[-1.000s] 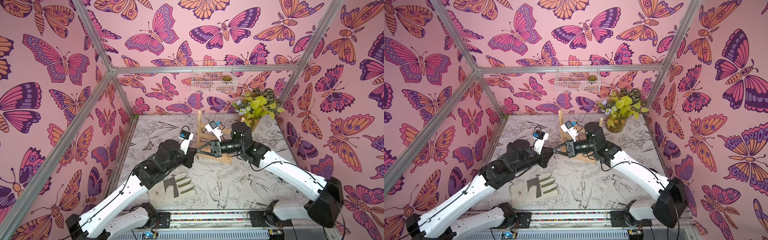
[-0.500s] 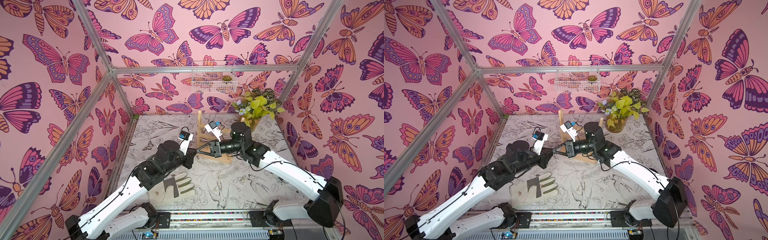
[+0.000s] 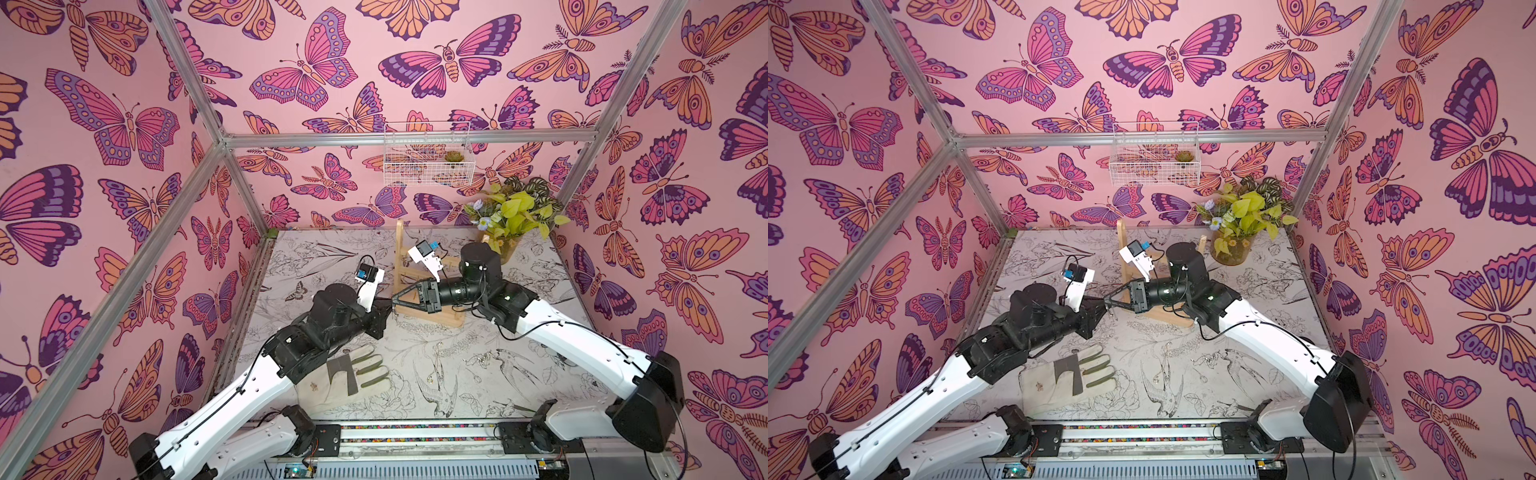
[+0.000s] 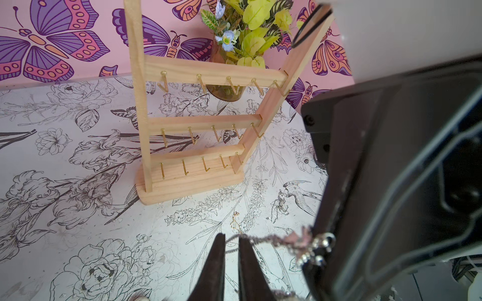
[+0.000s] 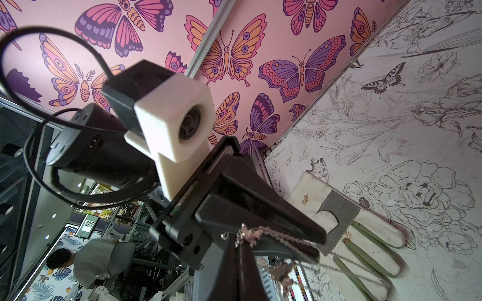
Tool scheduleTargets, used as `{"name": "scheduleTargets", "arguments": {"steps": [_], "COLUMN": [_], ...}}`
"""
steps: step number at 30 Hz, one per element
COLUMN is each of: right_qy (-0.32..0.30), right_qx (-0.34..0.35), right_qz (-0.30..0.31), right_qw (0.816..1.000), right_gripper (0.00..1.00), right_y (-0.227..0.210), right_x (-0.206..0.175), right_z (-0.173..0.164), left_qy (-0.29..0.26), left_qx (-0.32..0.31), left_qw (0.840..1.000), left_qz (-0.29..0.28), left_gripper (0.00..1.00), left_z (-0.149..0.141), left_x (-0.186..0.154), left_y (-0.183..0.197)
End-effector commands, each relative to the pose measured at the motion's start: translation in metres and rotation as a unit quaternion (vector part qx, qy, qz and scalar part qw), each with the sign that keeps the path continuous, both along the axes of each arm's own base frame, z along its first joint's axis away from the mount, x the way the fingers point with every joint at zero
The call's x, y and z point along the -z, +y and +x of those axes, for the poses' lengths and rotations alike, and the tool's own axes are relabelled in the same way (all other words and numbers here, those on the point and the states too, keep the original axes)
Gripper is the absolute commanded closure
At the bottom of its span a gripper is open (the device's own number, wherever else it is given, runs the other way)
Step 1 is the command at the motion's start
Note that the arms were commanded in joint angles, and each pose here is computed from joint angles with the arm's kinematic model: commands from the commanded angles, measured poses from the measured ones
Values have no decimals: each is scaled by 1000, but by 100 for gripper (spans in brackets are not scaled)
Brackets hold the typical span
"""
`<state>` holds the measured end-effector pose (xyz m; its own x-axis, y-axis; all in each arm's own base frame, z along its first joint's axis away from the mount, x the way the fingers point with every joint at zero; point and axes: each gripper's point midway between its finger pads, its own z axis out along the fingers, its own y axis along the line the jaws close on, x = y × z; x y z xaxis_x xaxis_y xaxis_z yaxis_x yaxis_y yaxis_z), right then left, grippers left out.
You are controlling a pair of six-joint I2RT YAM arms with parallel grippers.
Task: Hang the necklace on the jewelry display stand
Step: Adjust the necklace.
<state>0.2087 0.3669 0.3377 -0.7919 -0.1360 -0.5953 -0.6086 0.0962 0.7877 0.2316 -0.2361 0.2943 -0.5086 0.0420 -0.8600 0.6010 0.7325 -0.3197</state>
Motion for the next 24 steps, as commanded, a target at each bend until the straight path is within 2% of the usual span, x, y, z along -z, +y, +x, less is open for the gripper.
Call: {"name": "scheduleTargets", "arguments": {"steps": [1, 14, 19, 24], "right_qy": [-13, -12, -8, -9], "right_qx": [-7, -16, -22, -24], "right_qz": [13, 22, 29, 30], "right_qw": [1000, 1000, 999, 999], "right_gripper": [100, 100, 100, 100], "right_y": [4, 7, 8, 9], "right_x": [-14, -18, -20, -21], "right_z": [-1, -5, -7, -8], "left_qy": [-7, -14, -20, -25], "left_qx": [3, -14, -27, -35], "left_qw": [1000, 1000, 999, 999], "left_qz": [-12, -15, -20, -21], "left_gripper": [86, 85, 78, 77], "left_z": [-1, 4, 7, 10], "left_x": [-3, -2, -1, 0], "left_y": [-2, 2, 4, 6]}}
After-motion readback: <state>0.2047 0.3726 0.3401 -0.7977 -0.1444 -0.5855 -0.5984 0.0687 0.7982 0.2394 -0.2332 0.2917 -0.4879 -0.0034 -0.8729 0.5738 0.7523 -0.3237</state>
